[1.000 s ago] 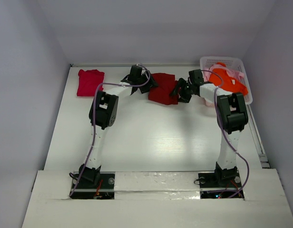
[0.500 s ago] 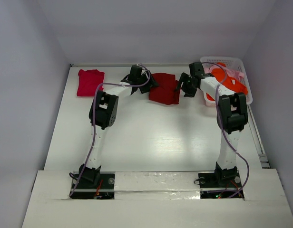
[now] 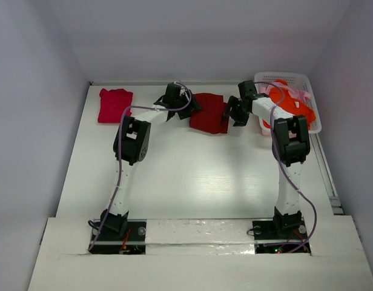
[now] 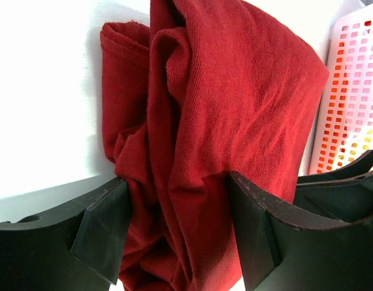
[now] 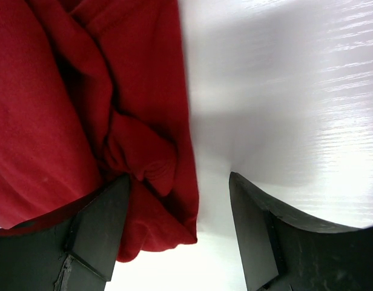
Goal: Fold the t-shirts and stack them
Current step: Fold the tshirt
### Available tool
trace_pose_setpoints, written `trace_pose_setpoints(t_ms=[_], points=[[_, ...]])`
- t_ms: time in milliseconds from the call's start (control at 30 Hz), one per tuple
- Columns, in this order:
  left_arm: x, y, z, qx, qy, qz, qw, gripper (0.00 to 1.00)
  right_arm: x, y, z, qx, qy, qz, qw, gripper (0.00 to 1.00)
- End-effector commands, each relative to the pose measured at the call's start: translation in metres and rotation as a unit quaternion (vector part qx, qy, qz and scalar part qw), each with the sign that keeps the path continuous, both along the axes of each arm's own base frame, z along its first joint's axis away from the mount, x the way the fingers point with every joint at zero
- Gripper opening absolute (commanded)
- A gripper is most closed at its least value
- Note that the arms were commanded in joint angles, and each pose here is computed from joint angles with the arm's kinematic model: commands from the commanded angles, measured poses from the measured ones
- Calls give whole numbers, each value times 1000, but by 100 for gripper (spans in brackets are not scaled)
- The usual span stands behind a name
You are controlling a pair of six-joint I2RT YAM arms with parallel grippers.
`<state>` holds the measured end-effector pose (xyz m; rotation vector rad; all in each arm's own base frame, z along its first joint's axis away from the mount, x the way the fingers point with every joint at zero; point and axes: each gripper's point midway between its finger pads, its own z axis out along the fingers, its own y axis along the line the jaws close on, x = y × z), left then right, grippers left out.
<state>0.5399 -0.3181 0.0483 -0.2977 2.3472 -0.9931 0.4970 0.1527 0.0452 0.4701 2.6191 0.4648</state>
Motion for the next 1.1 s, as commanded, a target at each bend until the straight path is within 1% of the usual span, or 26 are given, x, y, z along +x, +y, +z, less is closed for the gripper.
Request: trace_pose_setpoints(t_ms=[0,167,733,967,1000,1067], points=[[-24,7,-29,30,49,-9,998,60,6,12,13,21,-17,14,1000,71],[-24,7,-27,27,49,-8,998,60,4,27,14,65,-14,25,997,71],[-27,9,-25,31,48,-11,998,60,4,49,18,143,-15,17,989,70],[-28,9,-28,32,49,-12,998,60,8,48,20,141,-21,11,990,68],[-27,9,-26,32,47,-12,998,60,7,52,21,138,-22,18,990,68],[-28,9,-28,34,48,-13,998,60,4,44,17,112,-14,17,994,68]])
